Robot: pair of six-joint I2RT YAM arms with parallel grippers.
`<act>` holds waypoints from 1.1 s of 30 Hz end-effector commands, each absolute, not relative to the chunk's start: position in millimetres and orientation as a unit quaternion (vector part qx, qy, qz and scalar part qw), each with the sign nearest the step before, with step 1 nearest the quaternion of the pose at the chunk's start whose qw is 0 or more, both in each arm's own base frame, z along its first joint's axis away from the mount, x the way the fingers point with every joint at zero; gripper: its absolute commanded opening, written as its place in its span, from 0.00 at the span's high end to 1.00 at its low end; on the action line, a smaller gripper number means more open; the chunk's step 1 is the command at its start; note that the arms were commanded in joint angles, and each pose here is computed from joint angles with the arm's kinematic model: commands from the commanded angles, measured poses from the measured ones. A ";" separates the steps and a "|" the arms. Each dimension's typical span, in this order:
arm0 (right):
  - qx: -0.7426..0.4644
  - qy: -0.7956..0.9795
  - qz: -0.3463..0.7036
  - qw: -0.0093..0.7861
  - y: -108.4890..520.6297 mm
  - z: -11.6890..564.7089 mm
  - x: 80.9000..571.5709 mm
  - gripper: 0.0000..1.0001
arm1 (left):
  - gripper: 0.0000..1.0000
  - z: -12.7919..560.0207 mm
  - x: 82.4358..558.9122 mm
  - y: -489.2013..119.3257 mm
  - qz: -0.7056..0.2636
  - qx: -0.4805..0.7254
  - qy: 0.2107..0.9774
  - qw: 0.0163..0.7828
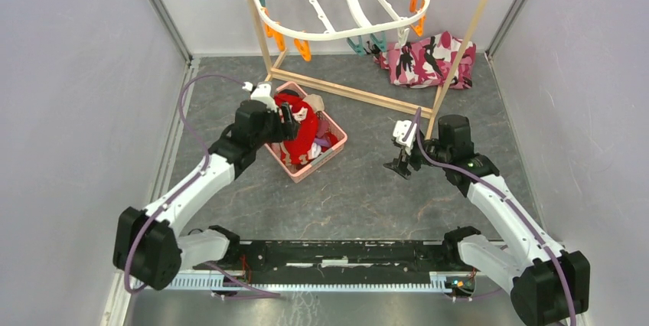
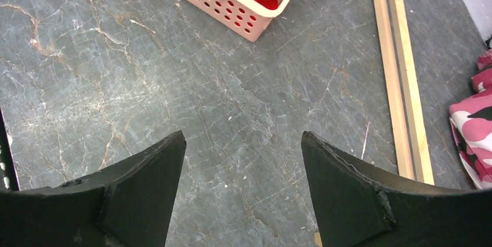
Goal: Clip the socks to the hanger
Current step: Pick up the sock from the bin.
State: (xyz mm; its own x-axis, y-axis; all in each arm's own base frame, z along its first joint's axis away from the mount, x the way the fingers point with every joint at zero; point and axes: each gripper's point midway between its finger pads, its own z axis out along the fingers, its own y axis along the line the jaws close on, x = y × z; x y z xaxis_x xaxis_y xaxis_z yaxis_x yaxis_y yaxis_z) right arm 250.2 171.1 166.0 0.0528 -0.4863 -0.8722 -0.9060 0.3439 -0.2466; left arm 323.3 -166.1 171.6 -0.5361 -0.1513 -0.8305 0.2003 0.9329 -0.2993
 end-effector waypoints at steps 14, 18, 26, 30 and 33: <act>-0.551 0.637 0.214 0.495 174.4 175.5 250.2 0.19 | 0.38 169.2 351.1 -198.8 -0.245 0.086 0.858 0.444; -0.551 0.637 0.212 0.495 174.2 174.9 250.3 0.19 | 0.34 172.8 371.0 -210.1 -0.254 0.089 0.850 0.452; -0.551 0.641 0.212 0.491 173.8 172.0 251.5 0.19 | 0.38 166.6 402.7 -228.3 -0.259 0.056 0.847 0.461; -0.551 0.642 0.212 0.490 173.4 171.2 251.6 0.19 | 0.50 152.6 408.9 -233.1 -0.243 0.052 0.858 0.449; -0.551 0.643 0.212 0.489 173.4 170.6 251.6 0.19 | 0.58 146.1 406.4 -239.7 -0.234 0.066 0.864 0.441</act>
